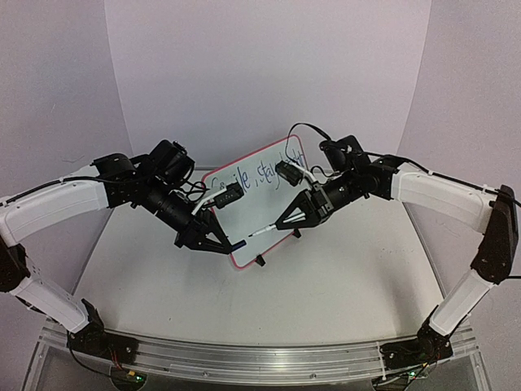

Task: Write a sentence on the whiteboard
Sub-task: Insert the whiteboard marker without the cap into the pen cap.

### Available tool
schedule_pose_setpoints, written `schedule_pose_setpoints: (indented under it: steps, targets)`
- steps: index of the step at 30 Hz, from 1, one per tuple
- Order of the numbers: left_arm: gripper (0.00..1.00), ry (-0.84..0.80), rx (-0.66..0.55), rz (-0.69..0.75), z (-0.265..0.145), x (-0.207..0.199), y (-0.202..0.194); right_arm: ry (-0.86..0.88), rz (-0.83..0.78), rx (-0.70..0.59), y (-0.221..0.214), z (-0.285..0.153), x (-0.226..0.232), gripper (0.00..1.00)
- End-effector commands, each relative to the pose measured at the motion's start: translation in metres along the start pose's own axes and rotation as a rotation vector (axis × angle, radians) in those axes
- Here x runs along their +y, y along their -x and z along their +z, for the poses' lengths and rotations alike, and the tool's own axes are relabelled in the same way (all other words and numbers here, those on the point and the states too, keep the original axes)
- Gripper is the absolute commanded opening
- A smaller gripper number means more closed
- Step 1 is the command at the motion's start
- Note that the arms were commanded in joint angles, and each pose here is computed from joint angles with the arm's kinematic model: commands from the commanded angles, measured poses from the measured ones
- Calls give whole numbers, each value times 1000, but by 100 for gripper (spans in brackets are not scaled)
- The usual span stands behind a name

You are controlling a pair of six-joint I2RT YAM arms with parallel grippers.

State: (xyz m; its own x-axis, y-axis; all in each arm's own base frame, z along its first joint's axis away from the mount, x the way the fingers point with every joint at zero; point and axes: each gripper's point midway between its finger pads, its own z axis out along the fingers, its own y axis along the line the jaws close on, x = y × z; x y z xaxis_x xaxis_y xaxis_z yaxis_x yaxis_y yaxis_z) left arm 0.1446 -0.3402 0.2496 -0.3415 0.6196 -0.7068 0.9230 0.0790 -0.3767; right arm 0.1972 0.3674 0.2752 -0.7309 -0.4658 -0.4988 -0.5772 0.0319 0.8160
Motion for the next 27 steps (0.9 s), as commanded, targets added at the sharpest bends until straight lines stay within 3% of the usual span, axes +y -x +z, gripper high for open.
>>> schedule_pose_setpoints:
  steps: [1,27]
  targets:
    - [0,20,-64,71,-8,-3,25,18,-36,11,4,3,7,0]
    - [0,7,-49,68,-4,-1,27,21,-45,39,4,15,3,0]
